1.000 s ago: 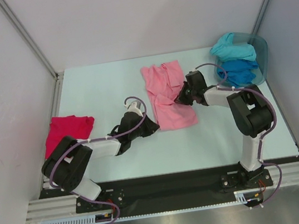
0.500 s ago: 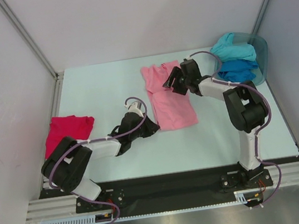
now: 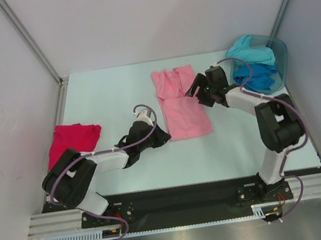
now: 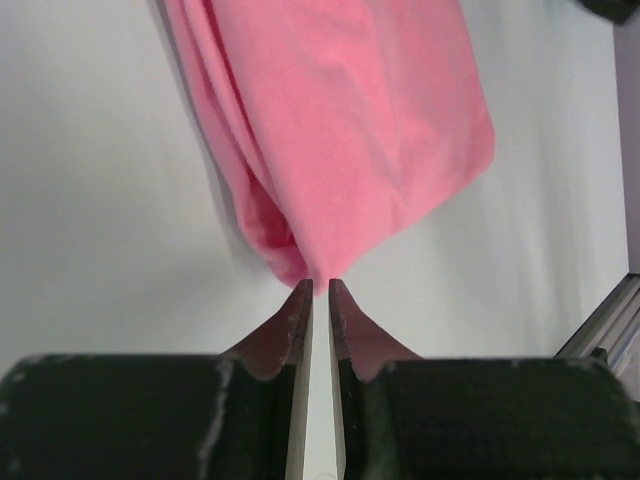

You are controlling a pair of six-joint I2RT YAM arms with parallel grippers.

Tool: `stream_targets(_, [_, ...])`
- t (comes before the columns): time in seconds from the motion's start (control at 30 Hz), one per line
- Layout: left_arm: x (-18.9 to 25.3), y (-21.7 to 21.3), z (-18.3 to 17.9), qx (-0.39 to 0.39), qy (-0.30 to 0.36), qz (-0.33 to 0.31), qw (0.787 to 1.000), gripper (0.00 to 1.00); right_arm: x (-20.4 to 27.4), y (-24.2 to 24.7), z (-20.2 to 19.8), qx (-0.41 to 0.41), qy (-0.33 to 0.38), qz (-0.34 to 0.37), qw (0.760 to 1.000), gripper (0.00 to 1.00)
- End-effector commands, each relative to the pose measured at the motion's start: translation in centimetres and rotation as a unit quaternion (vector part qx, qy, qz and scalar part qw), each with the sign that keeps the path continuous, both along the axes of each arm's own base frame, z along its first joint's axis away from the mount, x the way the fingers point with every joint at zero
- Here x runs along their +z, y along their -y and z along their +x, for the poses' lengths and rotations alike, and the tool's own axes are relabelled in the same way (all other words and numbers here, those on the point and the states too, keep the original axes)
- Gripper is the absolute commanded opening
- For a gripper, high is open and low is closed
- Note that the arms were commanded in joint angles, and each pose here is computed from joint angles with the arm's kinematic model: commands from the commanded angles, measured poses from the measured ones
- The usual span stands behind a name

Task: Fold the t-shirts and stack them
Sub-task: Fold the tshirt

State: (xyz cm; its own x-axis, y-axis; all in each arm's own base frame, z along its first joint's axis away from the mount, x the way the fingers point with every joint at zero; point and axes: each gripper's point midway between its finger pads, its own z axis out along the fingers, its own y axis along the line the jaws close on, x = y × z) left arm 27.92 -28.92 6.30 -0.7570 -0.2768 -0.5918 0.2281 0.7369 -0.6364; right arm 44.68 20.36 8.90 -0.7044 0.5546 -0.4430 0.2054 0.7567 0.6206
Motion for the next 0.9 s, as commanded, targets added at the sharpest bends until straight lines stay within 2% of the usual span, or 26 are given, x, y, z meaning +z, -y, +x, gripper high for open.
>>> stream_targets(0.0, [0.4,-0.4,-0.3,-0.001,0.021,0.003,1.0,0.15,6.7,2.4,-1.1,-0.021,0.071,-0.006,0.997,0.8])
stream_targets(0.1, [-0.4,-0.9,-0.6,0.006,0.015,0.006,1.0,0.18,4.8,4.1,-4.4,-0.029,0.049,-0.026,0.998,0.8])
stream_targets(0.13, [-0.6,-1.3,-0.4,0.014,0.013,0.008,1.0,0.21,3.7,4.8,-6.5,-0.031,0.039,-0.027,0.998,0.8])
stream_targets(0.23, [-1.3,-2.5,-0.2,0.038,0.001,0.003,0.999,0.29,2.5,5.6,-9.5,-0.031,0.034,-0.019,0.999,0.81])
stream_targets(0.27, [-1.3,-2.8,0.0,0.042,0.002,0.002,0.999,0.31,0.0,6.2,-11.6,-0.029,0.008,-0.026,0.999,0.81])
stream_targets(0.33, [-1.6,-3.3,0.0,0.048,0.001,0.003,0.999,0.35,-0.6,6.5,-12.9,-0.031,0.011,-0.017,0.999,0.8])
stream_targets(0.37, [-1.7,-3.3,0.0,0.048,0.0,0.004,0.999,0.35,-2.4,6.9,-14.4,-0.031,-0.009,-0.022,0.999,0.8])
stream_targets(0.7, [-0.7,-2.2,0.8,0.049,0.012,-0.034,0.998,0.36,-5.3,7.9,-17.0,-0.031,-0.033,-0.032,0.998,0.79])
stream_targets(0.87, [-0.1,-1.4,1.2,0.045,0.022,-0.068,0.996,0.38,-5.2,7.4,-16.0,-0.03,-0.019,-0.017,0.999,0.78])
